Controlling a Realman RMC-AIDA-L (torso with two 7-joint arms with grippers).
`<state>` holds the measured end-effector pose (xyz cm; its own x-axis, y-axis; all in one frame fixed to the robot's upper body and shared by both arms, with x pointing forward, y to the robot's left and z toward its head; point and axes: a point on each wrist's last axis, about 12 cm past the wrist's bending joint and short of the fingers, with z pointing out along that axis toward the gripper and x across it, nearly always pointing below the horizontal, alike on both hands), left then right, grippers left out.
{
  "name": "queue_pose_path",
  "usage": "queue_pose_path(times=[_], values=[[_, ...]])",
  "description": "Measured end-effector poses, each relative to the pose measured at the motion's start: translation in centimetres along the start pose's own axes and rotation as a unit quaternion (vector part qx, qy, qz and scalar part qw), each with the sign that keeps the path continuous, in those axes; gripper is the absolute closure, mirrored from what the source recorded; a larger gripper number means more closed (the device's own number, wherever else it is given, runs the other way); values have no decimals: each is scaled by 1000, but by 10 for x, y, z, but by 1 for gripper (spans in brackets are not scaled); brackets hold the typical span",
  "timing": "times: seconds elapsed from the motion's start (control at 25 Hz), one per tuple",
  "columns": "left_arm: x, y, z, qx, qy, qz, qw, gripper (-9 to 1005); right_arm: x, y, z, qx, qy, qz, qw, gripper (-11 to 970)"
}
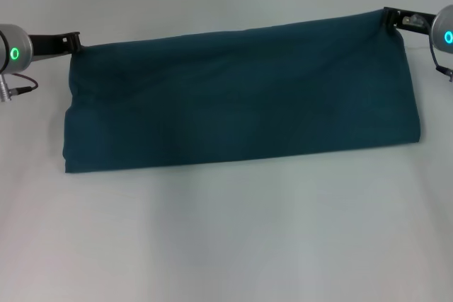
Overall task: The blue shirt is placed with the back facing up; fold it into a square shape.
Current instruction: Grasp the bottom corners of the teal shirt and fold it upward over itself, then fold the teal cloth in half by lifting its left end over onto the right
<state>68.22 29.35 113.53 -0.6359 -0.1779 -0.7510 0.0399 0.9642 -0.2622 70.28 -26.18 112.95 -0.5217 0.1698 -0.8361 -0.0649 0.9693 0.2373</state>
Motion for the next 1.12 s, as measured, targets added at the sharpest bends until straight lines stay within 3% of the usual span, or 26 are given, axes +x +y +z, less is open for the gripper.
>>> queue_pose_path(times=[0.28,0.52,0.6,0.72,0.84,1.04,1.12], values=[[-2,-2,1,8,-2,-10,1000,957,-5,0,0,-3,-1,-3,1000,897],[-7,-3,1,8,-10,-33,999,914,-19,-17,-3,13,-7,-6,1000,878],[-7,-2,1,6,-12,-40,999,831,-26,-24,-6,15,-9,-3,1000,872],[-7,-1,0,6,-15,-47,999,707,-34,-33,-11,6,0,8,1000,739],[-5,-1,0,9,-13,-55,998,645,-36,-44,-19,-13,19,30,999,615],[2,11,-11,47,-18,-112,992,543,-19,-60,-45,-83,50,83,992,432],[9,20,-23,84,-24,-145,986,502,-7,-66,-60,-124,55,110,985,285]])
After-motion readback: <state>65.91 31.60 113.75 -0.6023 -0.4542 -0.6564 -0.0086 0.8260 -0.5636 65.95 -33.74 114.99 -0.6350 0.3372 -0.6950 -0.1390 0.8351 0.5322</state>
